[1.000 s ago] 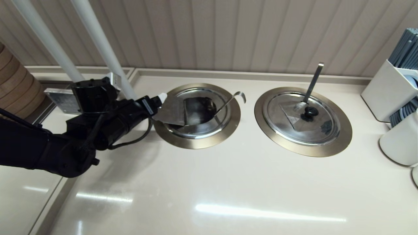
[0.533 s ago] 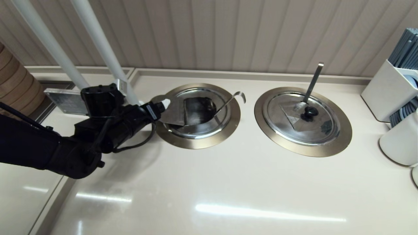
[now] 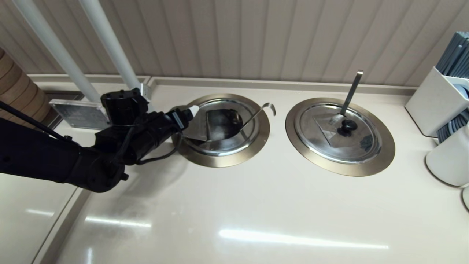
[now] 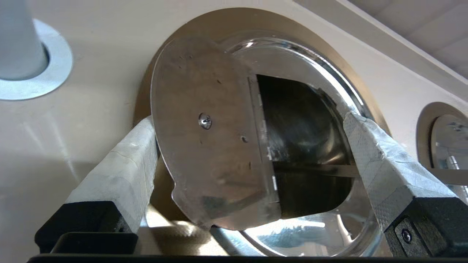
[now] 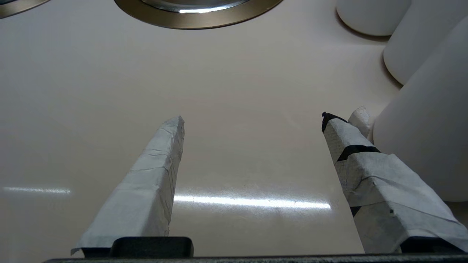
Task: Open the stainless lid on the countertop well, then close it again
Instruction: Close the lid
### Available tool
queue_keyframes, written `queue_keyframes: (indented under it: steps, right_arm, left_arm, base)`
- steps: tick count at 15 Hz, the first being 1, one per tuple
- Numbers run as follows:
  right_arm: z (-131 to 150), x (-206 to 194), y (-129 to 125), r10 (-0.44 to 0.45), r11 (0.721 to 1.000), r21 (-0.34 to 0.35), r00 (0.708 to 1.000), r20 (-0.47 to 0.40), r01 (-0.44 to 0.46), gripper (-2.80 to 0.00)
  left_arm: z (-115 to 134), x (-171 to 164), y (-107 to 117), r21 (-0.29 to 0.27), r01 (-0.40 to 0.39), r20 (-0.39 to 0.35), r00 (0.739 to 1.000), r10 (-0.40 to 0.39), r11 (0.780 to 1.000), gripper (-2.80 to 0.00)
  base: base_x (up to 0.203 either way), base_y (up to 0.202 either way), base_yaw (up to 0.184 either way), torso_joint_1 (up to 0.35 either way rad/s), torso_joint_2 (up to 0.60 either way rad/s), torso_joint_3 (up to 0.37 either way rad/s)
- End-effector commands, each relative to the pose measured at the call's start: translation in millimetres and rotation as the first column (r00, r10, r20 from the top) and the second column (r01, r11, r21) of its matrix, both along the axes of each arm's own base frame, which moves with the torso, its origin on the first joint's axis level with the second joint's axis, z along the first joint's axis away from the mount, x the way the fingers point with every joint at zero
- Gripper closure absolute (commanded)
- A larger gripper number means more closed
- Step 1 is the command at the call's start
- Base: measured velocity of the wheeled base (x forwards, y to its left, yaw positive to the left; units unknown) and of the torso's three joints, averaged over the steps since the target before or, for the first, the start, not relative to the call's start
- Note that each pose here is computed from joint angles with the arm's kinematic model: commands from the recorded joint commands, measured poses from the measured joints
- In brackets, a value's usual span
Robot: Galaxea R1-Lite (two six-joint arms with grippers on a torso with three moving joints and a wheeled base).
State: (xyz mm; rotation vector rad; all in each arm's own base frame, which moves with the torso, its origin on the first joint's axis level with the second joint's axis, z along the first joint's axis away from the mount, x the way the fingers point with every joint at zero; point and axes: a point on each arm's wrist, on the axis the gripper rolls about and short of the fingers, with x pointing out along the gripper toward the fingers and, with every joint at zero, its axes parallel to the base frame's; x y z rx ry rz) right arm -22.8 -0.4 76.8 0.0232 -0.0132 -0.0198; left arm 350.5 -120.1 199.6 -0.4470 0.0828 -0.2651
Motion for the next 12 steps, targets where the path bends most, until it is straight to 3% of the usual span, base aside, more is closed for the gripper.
queue_keyframes:
  steps: [1,6,12]
  right_arm:
    - [-2,1,0,0.0,1.0,0.0,1.0,-0.007,0.0,-2.8]
    - [-2,1,0,0.0,1.0,0.0,1.0,-0.007,0.0,-2.8]
    - [-2,1,0,0.0,1.0,0.0,1.0,-0.008,0.0,-2.8]
  left_arm:
    - [4,0,-7,-0.008,0.016,0.017,1.0,-0.016,1.0,-2.8]
    - [18,1,-20,-0.016,0.047,0.042,0.998,-0.047,0.999,-2.8]
    - [39,-1,-51,-0.025,0.115,0.069,0.991,-0.113,0.993,-2.8]
  base:
    - [0.0,0.0,0.0,0.0,0.0,0.0]
    - [0.0,0.0,0.0,0.0,0.0,0.0]
    - [0.0,0.0,0.0,0.0,0.0,0.0]
